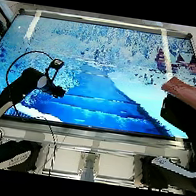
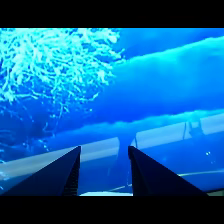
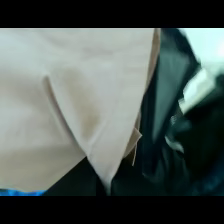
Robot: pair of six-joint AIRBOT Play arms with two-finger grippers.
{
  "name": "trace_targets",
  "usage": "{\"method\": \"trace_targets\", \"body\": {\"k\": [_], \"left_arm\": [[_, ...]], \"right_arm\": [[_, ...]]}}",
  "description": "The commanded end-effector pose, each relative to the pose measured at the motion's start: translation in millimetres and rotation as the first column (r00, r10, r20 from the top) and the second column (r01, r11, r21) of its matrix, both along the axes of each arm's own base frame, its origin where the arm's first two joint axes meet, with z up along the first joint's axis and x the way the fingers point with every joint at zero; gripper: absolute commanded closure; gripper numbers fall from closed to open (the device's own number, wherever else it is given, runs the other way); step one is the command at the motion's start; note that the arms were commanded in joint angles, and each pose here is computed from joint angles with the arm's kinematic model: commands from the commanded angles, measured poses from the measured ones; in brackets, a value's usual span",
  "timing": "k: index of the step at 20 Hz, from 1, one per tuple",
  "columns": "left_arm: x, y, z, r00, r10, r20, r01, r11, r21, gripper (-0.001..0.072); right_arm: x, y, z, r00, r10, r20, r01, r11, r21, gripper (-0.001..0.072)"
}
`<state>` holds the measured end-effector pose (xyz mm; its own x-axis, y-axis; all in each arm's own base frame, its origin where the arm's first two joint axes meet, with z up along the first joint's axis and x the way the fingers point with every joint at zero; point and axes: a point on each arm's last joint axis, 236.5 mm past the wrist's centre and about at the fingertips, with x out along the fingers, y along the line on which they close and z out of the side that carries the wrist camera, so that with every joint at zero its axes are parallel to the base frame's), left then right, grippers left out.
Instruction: Fold the clothes and pants, and hang the long-sleeved shirts on hangers.
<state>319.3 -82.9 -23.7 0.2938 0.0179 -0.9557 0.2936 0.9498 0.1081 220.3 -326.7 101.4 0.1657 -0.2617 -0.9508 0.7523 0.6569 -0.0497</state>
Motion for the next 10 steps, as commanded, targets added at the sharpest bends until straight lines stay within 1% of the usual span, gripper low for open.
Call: {"method": "trace_targets", "body": {"k": [1,2,3,4,6,8,9,10], "left_arm": [[0.1,0.3,0.0,1.0,0.0,0.0,0.0,1.0,0.0,0.0341],[0.0,0.2,0.0,1.0,0.0,0.0,0.0,1.0,0.0,0.0342],[0.0,0.2,0.0,1.0,0.0,0.0,0.0,1.0,0.0,0.0341],[0.0,0.2,0.0,1.0,0.0,0.0,0.0,1.0,0.0,0.0342],[0.0,0.2,0.0,1.0,0.0,0.0,0.0,1.0,0.0,0.0342],[0.0,0.2,0.0,1.0,0.0,0.0,0.0,1.0,0.0,0.0341],[0.1,0.3,0.0,1.0,0.0,0.0,0.0,1.0,0.0,0.0342],[0.1,0.3,0.0,1.0,0.0,0.0,0.0,1.0,0.0,0.0342]], "right_arm": [[-35.3,11.8,-45.8,0.995,-0.034,-0.097,0.045,0.993,0.111,0.0557],[-38.7,18.3,-56.3,0.993,-0.026,-0.115,0.042,0.989,0.138,0.0502],[-39.1,26.4,-67.0,0.993,-0.02,-0.12,0.041,0.984,0.172,0.0419],[-38.3,35.3,-76.4,0.993,-0.016,-0.118,0.04,0.977,0.209,0.0367],[-39.9,52.8,-92.3,0.992,-0.008,-0.123,0.042,0.96,0.278,0.0365],[-36.7,62.1,-96.5,0.994,0.004,-0.11,0.031,0.949,0.312,0.0366],[-27.0,64.3,-91.8,0.997,0.031,-0.068,-0.008,0.951,0.309,0.0365],[-13.3,64.7,-83.4,0.998,0.055,-0.009,-0.05,0.958,0.282,0.0366]]}}
